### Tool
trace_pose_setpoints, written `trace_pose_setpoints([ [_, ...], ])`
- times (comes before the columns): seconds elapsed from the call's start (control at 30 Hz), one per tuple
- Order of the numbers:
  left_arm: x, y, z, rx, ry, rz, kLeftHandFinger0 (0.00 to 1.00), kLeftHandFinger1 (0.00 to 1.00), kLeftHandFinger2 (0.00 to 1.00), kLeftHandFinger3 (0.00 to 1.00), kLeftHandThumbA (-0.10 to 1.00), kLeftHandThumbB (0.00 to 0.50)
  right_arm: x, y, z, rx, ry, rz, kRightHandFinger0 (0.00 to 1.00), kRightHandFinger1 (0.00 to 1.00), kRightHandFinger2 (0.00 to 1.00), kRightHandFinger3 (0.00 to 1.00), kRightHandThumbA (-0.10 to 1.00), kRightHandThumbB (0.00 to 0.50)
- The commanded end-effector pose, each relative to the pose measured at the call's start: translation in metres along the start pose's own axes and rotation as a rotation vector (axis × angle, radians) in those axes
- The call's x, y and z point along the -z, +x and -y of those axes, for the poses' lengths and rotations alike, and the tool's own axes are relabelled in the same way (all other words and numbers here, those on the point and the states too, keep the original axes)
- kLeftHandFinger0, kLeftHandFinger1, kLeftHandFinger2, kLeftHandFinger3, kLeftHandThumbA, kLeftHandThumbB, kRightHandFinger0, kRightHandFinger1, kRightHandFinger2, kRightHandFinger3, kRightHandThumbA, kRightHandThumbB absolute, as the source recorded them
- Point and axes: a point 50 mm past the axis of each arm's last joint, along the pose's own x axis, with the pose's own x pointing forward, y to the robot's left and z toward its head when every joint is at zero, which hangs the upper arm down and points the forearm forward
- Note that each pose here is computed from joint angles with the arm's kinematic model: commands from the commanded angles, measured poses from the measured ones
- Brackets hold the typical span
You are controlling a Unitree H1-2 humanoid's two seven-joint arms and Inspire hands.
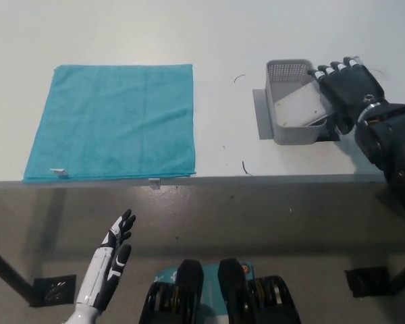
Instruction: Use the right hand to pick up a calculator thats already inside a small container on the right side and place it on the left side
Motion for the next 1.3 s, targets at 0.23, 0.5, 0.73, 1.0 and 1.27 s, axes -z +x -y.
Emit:
trace_pose_setpoints([
  [0.23, -0.007, 0.003, -0.004, -0.021, -0.003, 0.05, 1.0, 1.0, 1.0, 1.0, 1.0, 0.02, 0.01, 0.014, 0.004, 0.647, -0.12, 0.05, 0.0, 0.0, 0.1, 0.18, -0.1, 0.31],
  [0.5, -0.006, 0.003, -0.005, -0.018, 0.0, 0.051, 1.0, 1.0, 1.0, 1.0, 1.0, 0.028, 0.021, 0.013, 0.006, 0.607, -0.034, 0.047, 0.0, 0.02, 0.3, 0.3, -0.1, 0.299],
  [0.73, -0.008, 0.004, -0.004, -0.016, 0.002, 0.045, 1.0, 1.0, 1.0, 1.0, 1.0, 0.037, 0.024, 0.009, 0.01, 0.683, -0.021, 0.072, 0.0, 0.09, 0.43, 0.13, -0.1, 0.278],
  [1.0, -0.007, 0.004, -0.004, -0.017, -0.006, 0.054, 1.0, 1.0, 1.0, 1.0, 1.0, 0.024, 0.028, 0.002, 0.031, 0.762, 0.0, 0.095, 0.0, 0.21, 0.6, 0.11, -0.1, 0.278],
  [1.27, -0.008, 0.011, -0.005, -0.022, -0.011, 0.06, 1.0, 1.0, 1.0, 1.0, 1.0, 0.032, 0.042, -0.024, 0.103, 0.944, 0.034, 0.072, 0.0, 0.37, 0.78, 0.12, -0.1, 0.16],
])
